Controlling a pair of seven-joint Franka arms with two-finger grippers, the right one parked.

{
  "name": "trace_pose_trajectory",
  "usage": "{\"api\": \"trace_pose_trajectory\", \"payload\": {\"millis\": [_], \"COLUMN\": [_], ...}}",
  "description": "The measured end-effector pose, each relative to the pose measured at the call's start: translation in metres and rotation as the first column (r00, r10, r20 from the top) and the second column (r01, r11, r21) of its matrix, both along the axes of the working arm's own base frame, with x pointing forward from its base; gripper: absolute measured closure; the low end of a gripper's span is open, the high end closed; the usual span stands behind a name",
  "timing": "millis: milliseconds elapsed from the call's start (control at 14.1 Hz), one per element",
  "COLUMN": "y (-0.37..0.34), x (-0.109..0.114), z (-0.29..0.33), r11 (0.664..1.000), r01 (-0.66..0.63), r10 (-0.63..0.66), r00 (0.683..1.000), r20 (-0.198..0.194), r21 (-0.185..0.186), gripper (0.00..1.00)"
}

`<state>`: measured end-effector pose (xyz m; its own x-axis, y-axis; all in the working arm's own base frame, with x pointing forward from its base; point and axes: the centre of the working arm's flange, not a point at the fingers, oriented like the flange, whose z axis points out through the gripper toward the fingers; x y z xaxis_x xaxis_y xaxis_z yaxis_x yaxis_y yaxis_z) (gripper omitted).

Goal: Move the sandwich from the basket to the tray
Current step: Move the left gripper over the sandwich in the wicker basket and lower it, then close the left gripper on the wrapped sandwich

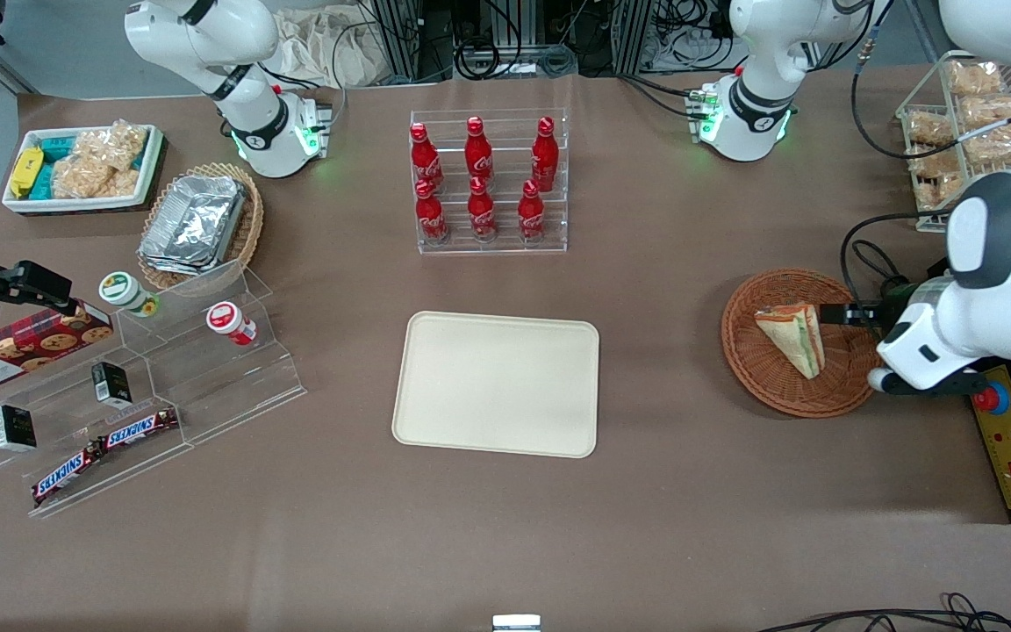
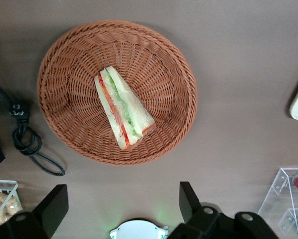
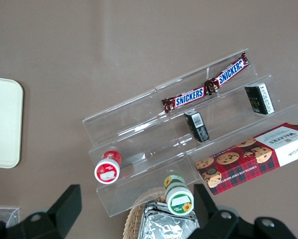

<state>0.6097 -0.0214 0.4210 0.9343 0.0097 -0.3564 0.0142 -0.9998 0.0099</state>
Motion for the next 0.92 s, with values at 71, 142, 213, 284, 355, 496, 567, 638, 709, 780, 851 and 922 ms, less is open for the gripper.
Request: {"api": "trace_pose_trajectory", "payload": {"millis": [71, 142, 213, 284, 355, 496, 567, 638, 709, 780, 851, 922], "y": [0.005, 0.012, 0.020, 0.027, 0.032, 0.035, 0.034, 0.033, 0.033, 0.033, 0.033, 0.032], "x": [-0.001, -0.002, -0.003, -0.003, -0.004, -0.007, -0.010, -0.014, -0.018, -0.023, -0.027, -0.030], "z": [-0.011, -0.022, -0.033, -0.042, -0.051, -0.070, -0.081, -0.092, -0.102, -0.112, -0.121, -0.127], "r11": [1.000, 0.998, 0.996, 0.993, 0.987, 0.971, 0.963, 0.957, 0.953, 0.949, 0.945, 0.942], "r01": [-0.028, -0.055, -0.083, -0.116, -0.153, -0.231, -0.261, -0.280, -0.293, -0.304, -0.316, -0.326], "r10": [0.028, 0.054, 0.082, 0.115, 0.150, 0.225, 0.254, 0.272, 0.284, 0.295, 0.305, 0.314], "r00": [1.000, 0.998, 0.996, 0.992, 0.987, 0.970, 0.962, 0.956, 0.952, 0.949, 0.945, 0.941], "r20": [0.005, 0.015, 0.028, 0.042, 0.057, 0.089, 0.101, 0.108, 0.112, 0.116, 0.120, 0.124], "r21": [0.010, 0.017, 0.024, 0.033, 0.043, 0.062, 0.069, 0.073, 0.076, 0.078, 0.080, 0.082], "gripper": [0.01, 0.01, 0.01, 0.01, 0.01, 0.02, 0.02, 0.02, 0.02, 0.02, 0.02, 0.03]}}
